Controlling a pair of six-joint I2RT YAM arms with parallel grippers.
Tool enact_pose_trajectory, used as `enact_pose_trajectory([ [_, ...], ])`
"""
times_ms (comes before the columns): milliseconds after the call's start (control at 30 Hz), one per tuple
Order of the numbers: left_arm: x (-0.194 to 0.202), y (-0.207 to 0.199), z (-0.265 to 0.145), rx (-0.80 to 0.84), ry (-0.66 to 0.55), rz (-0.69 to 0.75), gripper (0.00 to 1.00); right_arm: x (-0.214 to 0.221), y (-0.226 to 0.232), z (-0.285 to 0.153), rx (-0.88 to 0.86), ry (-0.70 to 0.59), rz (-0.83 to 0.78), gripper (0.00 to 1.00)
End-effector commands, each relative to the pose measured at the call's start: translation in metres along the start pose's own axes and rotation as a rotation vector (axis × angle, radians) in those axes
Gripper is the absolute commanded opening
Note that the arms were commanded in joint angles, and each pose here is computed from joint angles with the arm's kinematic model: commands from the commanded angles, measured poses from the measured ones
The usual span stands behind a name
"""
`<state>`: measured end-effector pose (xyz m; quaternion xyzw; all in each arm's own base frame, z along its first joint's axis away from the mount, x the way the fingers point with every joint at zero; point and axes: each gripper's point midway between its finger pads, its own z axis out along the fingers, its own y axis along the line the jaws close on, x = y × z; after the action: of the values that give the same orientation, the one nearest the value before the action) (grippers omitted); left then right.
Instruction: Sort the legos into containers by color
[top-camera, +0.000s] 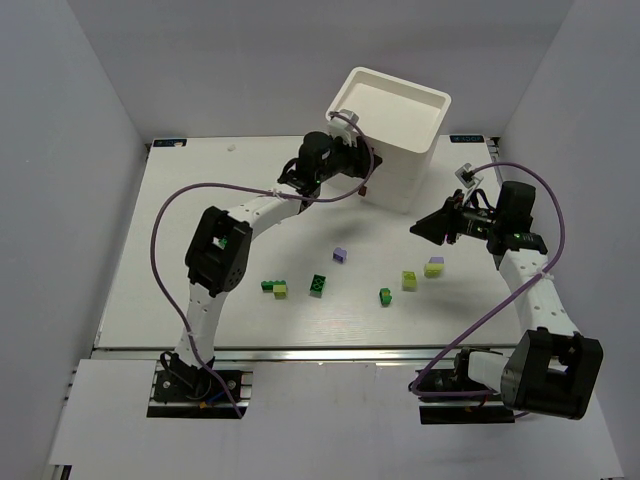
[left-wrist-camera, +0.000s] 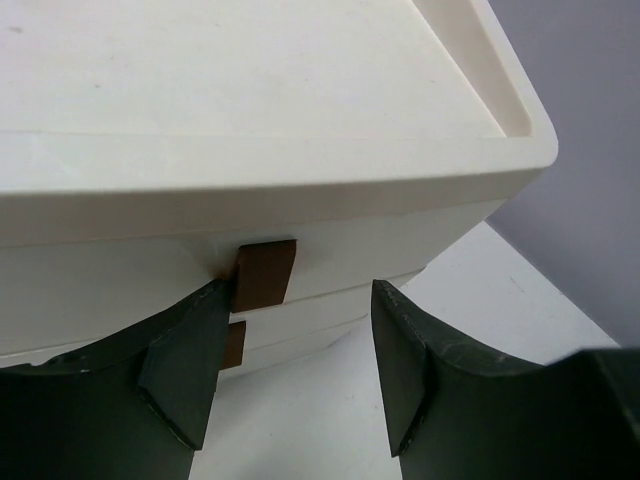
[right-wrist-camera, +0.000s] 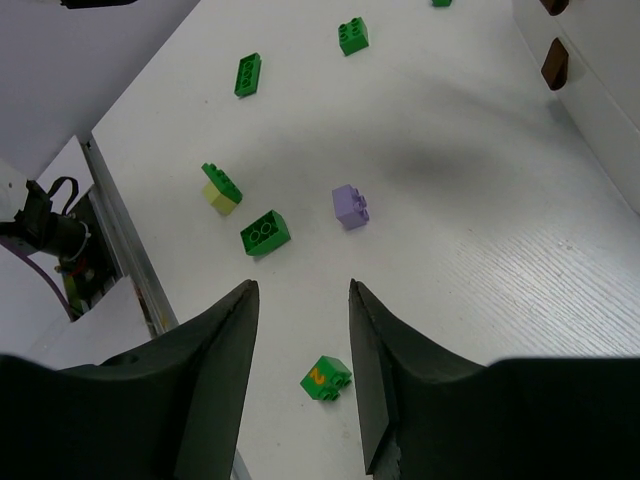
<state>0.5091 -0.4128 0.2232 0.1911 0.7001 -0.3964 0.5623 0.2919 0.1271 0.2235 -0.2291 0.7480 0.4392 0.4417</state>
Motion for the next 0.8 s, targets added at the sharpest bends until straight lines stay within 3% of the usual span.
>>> enact_pose_trajectory([
  [0,-0.021,0.0,0.013,-0.092,-0.042,0.089,0.68,-0.011,0.008,-0.003,-0.011,-0.023,-0.039,0.47],
  [133,-0.025,0.006,0.017,-0.198,-0.048,0.122,0.66,-0.011,0.008,-0.004,-0.009,-0.024,-0.038,0.47],
  [233,-0.025,0.009,0.018,-0.262,-0.052,0.143,0.59,-0.011,0.008,-0.004,-0.011,-0.024,-0.038,0.47],
  [600,-0.028,0.011,0.018,-0.306,-0.062,0.15,0.14,-0.01,0.007,-0.004,-0.006,-0.022,-0.036,0.47],
  [767,-0.027,0.009,0.006,-0.301,-0.068,0.154,0.0,-0.009,0.005,-0.004,0.003,-0.022,-0.034,0.47],
])
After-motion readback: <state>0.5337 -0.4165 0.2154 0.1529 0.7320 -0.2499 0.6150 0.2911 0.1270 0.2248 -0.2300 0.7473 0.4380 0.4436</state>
